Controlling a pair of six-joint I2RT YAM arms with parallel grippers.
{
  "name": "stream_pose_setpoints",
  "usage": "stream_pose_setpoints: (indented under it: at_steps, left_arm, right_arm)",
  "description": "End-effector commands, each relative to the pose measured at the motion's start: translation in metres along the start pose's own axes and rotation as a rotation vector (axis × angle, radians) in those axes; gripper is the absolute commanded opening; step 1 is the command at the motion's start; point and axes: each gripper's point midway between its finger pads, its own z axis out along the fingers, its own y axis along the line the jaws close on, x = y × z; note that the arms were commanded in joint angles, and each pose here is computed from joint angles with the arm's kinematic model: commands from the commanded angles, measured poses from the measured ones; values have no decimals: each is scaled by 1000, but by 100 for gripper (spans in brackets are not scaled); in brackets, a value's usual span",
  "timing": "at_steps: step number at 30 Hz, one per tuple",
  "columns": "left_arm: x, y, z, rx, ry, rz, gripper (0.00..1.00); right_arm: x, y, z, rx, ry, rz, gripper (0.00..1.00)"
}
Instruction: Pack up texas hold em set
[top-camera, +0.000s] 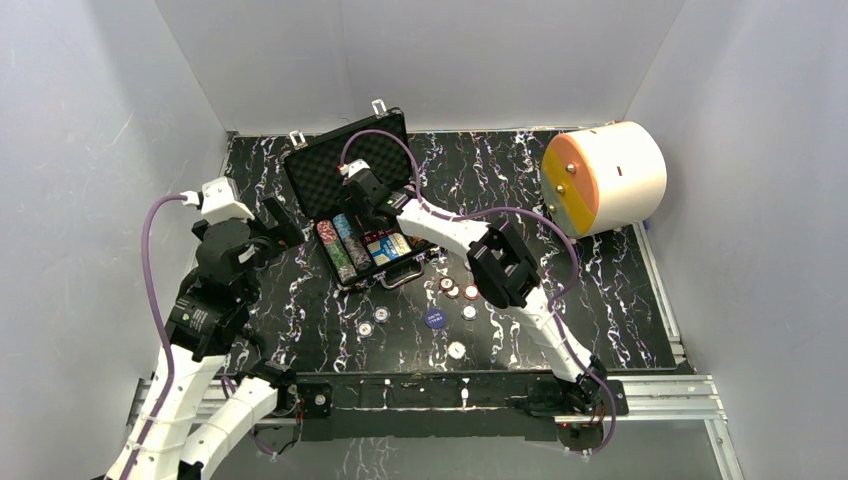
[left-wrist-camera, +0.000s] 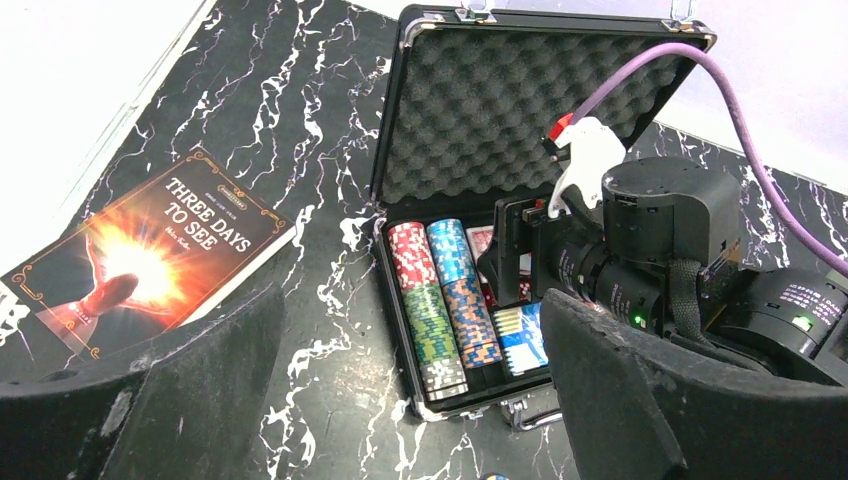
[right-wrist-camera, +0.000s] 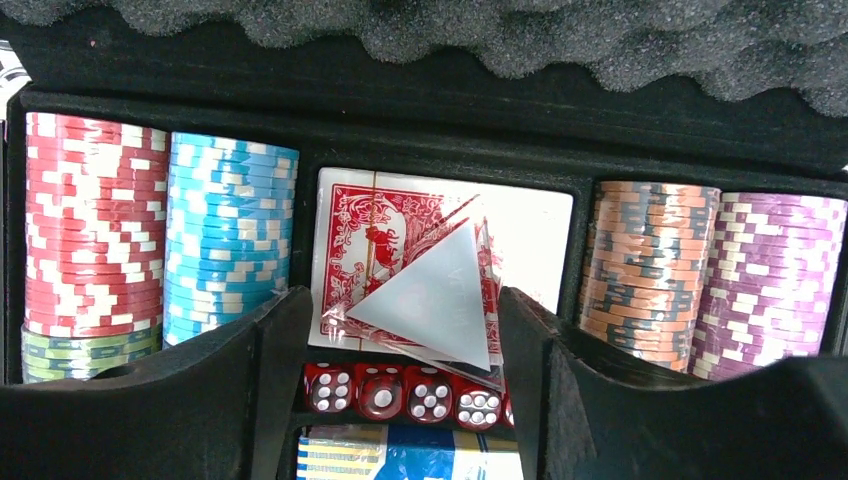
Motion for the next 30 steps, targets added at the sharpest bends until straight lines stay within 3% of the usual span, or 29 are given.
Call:
stream_pose_setpoints:
  at_steps: [1, 11, 16, 22, 30]
  left_arm:
    - [0, 2, 1, -9, -6, -9, 98]
    - [-2, -5, -5, 43, -4, -21, 98]
    - [14, -14, -4, 96, 48, -33, 98]
    - [42, -24, 5, 134, 129, -44, 98]
    - [59, -31, 19, 140, 161, -75, 98]
  right_arm:
    - [-47, 3, -23, -20, -123, 31, 79]
    - [-66, -16, -111, -7, -190, 114, 82]
    - [-10, -32, -156, -4, -105, 182, 80]
    - [92, -45, -192, 32, 118, 243, 79]
    - [175, -10, -201, 12, 331, 239, 80]
